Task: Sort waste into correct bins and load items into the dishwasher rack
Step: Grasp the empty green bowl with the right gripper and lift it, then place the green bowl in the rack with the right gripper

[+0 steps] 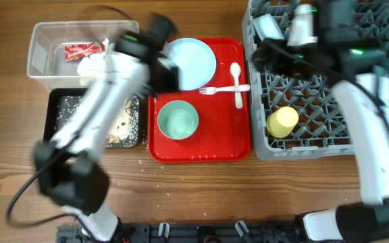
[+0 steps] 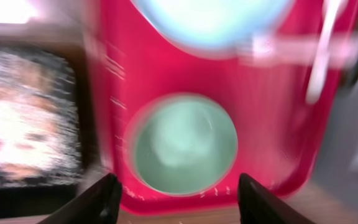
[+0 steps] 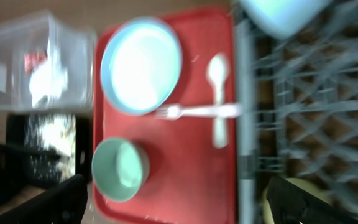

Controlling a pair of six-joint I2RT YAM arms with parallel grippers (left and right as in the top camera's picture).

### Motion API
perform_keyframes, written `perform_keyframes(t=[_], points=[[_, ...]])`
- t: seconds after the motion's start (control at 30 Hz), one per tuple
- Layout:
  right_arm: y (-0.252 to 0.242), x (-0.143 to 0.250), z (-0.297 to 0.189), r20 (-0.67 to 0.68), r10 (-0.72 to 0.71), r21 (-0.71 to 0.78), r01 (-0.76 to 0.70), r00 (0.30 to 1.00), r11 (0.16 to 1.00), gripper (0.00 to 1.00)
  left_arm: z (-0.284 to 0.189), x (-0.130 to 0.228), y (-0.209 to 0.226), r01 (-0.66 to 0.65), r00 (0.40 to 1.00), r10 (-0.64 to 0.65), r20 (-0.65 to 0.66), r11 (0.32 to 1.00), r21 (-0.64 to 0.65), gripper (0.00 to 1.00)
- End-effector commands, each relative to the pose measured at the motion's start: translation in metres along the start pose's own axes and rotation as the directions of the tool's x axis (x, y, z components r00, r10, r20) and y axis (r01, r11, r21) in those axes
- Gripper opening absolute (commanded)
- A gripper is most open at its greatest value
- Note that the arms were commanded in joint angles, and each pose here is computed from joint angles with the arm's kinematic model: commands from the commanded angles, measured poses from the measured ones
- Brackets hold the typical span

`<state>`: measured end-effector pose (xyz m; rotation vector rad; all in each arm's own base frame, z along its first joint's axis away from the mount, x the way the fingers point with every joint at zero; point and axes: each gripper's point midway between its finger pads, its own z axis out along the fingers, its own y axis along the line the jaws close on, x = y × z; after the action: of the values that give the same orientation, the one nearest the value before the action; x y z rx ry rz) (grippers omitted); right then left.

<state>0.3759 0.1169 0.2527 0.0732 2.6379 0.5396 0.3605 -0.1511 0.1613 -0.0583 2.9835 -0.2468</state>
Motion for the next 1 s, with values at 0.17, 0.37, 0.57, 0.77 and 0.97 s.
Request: perform_keyframes(t=[0.17, 0.37, 0.57, 0.77, 0.97], points=[[0.069, 0.111, 0.159, -0.416, -0.137, 0.034, 0.166, 0.899, 0.986, 0.56, -0.108, -0.027, 0.164, 0.435, 0.87, -0.445, 0.213, 0.896, 0.091, 0.7], [0.057, 0.145, 0.218, -0.451, -0.209, 0.2, 0.326, 0.868, 0.924, 0.38, -0.108, -0.028, 0.167, 0.442, 0.866, -0.45, 0.219, 0.893, 0.088, 0.71], [0.047, 0.156, 0.234, -0.446, -0.211, 0.202, 0.327, 0.87, 0.923, 0.04, -0.108, -0.029, 0.167, 0.441, 0.865, -0.45, 0.223, 0.893, 0.09, 0.72], [0.041, 0.072, 0.138, -0.227, -0.132, 0.28, 0.195, 0.965, 0.94, 0.04, -0.108, -0.029, 0.167, 0.44, 0.865, -0.448, 0.225, 0.894, 0.091, 0.77], [-0.07, -0.018, -0.053, 0.351, -0.016, 0.642, -0.229, 0.936, 0.732, 0.04, -0.108, -0.029, 0.167, 0.439, 0.865, -0.448, 0.225, 0.894, 0.091, 0.82]])
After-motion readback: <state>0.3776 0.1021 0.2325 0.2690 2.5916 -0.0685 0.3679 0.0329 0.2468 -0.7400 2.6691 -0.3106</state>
